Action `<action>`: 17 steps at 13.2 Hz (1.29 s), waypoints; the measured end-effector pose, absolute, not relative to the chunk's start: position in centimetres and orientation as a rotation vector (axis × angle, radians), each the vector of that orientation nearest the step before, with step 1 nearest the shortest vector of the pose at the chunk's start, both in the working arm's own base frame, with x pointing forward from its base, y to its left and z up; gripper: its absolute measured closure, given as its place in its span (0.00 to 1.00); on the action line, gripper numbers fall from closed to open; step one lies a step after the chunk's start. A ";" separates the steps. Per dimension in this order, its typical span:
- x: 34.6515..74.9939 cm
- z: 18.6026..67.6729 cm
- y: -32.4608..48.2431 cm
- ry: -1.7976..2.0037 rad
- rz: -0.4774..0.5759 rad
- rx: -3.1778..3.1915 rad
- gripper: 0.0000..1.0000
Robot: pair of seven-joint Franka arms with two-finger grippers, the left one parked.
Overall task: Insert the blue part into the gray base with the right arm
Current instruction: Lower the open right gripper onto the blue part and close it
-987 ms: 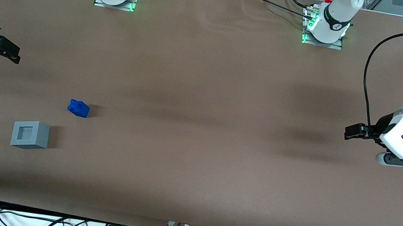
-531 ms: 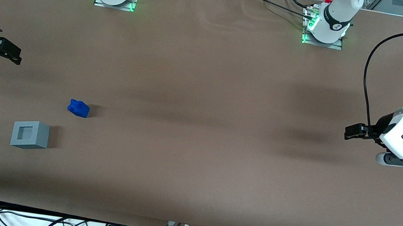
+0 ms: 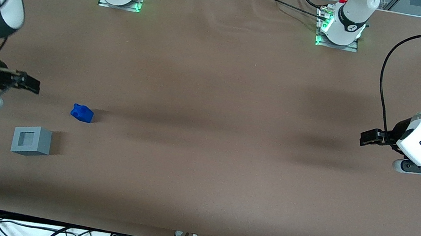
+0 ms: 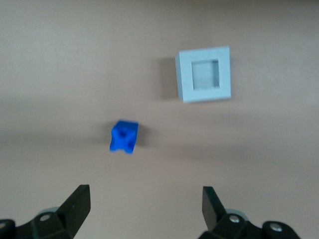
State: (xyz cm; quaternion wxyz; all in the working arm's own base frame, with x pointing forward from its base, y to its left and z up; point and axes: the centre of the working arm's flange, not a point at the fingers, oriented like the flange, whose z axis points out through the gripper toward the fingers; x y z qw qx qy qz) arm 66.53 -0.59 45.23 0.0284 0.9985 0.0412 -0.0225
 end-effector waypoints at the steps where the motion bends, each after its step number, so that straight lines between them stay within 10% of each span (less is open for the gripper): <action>1: 67.2 43.3 0.1 0.125 -0.050 3.081 0.00; 17: 62.6 25.8 3.3 -0.033 0.078 3.097 0.00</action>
